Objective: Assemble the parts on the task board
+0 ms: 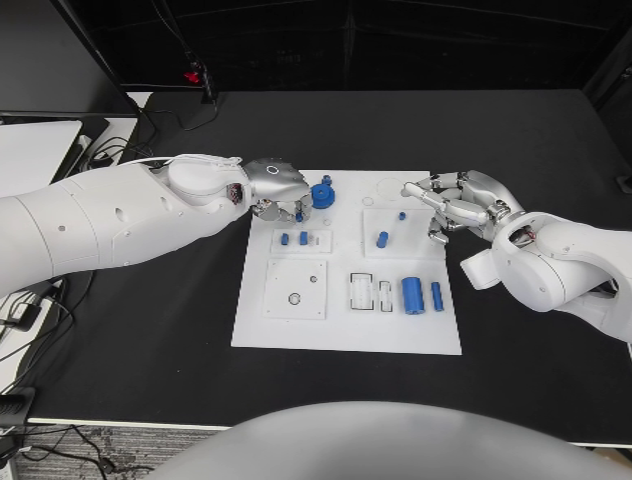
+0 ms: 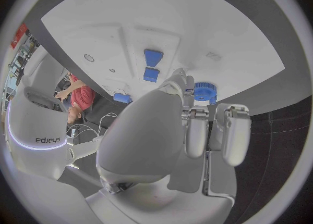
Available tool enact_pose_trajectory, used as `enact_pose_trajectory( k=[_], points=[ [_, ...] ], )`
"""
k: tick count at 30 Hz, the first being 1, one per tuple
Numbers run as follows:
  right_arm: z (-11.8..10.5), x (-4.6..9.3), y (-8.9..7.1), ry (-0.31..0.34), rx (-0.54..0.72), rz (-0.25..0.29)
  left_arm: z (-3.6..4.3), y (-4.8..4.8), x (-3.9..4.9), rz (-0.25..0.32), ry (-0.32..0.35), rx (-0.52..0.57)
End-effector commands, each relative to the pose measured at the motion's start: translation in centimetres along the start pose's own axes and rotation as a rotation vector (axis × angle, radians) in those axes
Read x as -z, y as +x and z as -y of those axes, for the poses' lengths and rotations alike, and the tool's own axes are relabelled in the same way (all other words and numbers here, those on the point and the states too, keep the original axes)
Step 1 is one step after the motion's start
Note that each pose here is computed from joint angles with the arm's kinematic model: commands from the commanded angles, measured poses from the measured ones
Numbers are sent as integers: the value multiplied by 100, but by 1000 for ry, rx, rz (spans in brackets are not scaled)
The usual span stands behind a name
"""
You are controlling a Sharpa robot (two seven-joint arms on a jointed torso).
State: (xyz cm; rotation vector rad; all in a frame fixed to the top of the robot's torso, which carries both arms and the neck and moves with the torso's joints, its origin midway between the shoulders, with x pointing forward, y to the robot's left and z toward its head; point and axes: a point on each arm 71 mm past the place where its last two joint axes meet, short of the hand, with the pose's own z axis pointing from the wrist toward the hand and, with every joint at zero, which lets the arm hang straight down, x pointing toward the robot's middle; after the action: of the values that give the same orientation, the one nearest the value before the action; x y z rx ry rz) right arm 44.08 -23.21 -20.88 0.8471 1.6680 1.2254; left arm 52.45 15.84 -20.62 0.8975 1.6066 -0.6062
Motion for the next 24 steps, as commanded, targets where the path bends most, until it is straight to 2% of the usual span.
enact_pose_trajectory(
  k=[1,16,24],
  points=[
    [-15,-1,10,-8,0,-9,-5,81,8,-63,-10,12],
    [-13,-2,10,-7,0,-10,-54,18,35,35,-57,-16],
    [-11,-3,10,-5,0,-12,-92,-37,86,126,-87,-38]
  ],
)
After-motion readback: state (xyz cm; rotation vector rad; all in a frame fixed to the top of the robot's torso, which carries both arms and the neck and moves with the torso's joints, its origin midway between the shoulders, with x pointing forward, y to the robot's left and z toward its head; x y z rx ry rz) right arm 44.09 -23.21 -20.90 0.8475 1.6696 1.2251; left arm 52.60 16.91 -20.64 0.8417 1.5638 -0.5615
